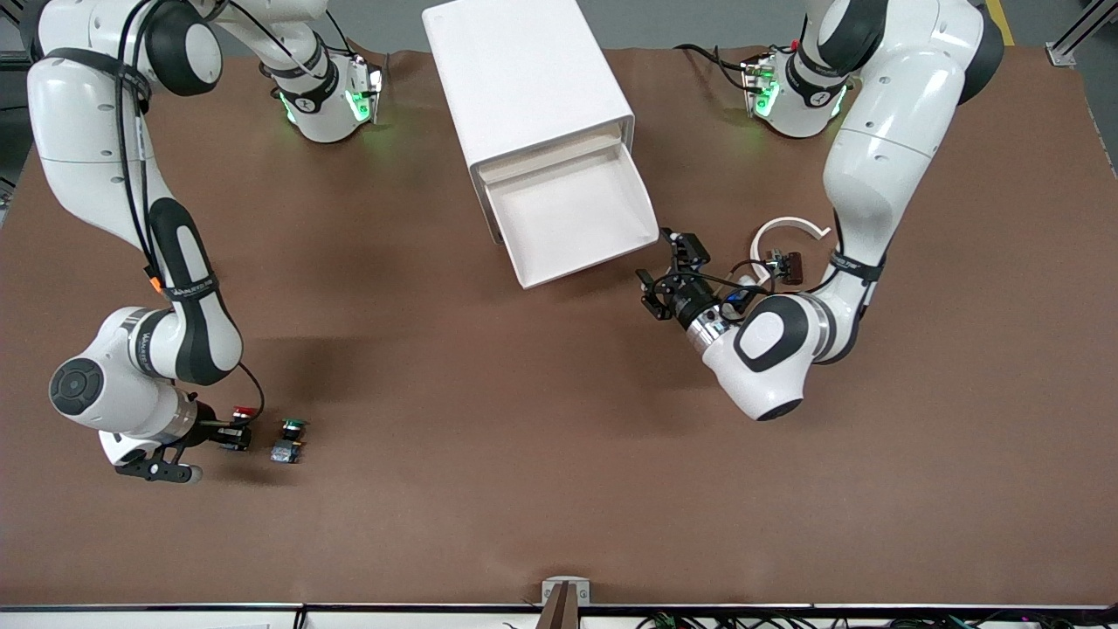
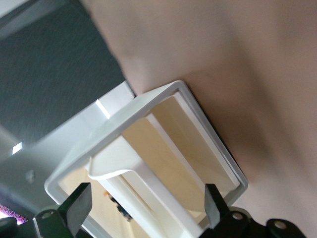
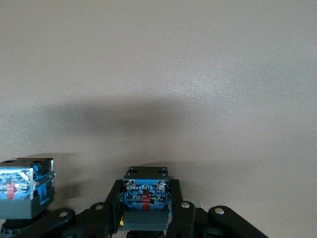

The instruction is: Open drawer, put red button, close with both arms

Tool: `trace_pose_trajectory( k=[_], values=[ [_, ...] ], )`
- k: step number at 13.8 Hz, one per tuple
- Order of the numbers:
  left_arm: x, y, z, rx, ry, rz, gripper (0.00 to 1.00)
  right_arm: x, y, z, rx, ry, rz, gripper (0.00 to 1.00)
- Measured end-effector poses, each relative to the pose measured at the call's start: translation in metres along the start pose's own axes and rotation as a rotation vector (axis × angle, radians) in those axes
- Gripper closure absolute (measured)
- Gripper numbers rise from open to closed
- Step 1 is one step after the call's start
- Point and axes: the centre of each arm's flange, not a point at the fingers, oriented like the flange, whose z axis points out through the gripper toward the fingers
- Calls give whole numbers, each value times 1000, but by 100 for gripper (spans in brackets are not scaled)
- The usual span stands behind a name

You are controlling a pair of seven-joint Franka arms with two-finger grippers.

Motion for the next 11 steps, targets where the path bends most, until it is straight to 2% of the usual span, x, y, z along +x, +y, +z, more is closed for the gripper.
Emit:
trace_pose_trajectory(
  k=[2, 4, 7, 9, 11],
  values=[
    [-4, -19, -28, -51, 73, 221, 0, 3, -5, -7, 3, -17, 10, 59],
    [-21, -39, -55, -131, 145, 391, 0, 7, -19, -24, 5, -69, 54, 59],
    [-40, -56, -84, -266, 262, 478, 0, 0, -81, -82, -1, -144, 185, 59],
    [-42, -49, -92, -331, 364, 571, 0, -23, -143, -135, -6, -148, 250, 59],
    [-49, -42, -101, -408, 441, 664, 0, -64, -197, -177, -12, -150, 301, 59]
  ],
)
